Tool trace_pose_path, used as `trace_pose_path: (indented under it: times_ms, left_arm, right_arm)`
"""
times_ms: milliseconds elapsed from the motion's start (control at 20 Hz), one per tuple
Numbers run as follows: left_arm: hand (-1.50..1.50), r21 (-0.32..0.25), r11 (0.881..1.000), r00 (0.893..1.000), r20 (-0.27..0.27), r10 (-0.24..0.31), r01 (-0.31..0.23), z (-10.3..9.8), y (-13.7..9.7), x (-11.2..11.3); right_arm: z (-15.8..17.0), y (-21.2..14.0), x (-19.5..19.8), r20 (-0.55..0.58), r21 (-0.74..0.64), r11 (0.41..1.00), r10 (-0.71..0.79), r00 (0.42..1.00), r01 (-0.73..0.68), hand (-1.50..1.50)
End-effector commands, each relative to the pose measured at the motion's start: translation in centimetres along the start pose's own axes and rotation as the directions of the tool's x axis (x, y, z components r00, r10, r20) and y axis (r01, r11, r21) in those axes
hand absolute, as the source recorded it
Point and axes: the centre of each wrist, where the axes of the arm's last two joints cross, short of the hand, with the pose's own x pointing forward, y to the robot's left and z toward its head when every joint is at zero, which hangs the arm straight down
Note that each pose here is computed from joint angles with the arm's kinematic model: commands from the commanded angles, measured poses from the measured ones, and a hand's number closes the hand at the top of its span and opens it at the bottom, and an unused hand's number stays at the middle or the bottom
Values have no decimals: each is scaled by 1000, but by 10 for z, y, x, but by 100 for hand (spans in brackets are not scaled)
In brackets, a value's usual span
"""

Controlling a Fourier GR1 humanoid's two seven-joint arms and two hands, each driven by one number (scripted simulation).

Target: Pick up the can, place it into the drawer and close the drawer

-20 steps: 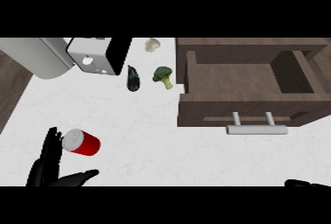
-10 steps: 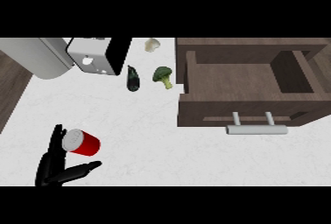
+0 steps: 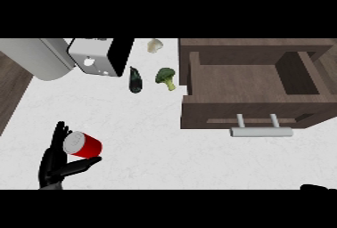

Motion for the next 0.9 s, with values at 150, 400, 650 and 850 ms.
trace_pose_path:
  times_ms: [150, 400, 650, 850]
  left_arm:
    - [-150, -71, 997, 1000, 22, 10, -9, -16, -26, -9]
    - [-150, -154, 988, 999, 16, 32, -29, -38, -15, 3]
    - [150, -231, 969, 996, 16, 91, -85, -36, -34, -4]
    - [150, -233, 967, 993, 30, 112, -102, -58, -50, 21]
  right_arm:
    - [-13, 12, 13, 11, -1, 1000, 7, 1000, -7, -150]
    - [5, 6, 7, 19, -1, 1000, 14, 1000, -14, -150]
    - [7, 2, 12, 8, -13, 1000, 22, 1000, -22, -150]
    - [-3, -8, 26, 16, -22, 1000, 16, 1000, -16, -150]
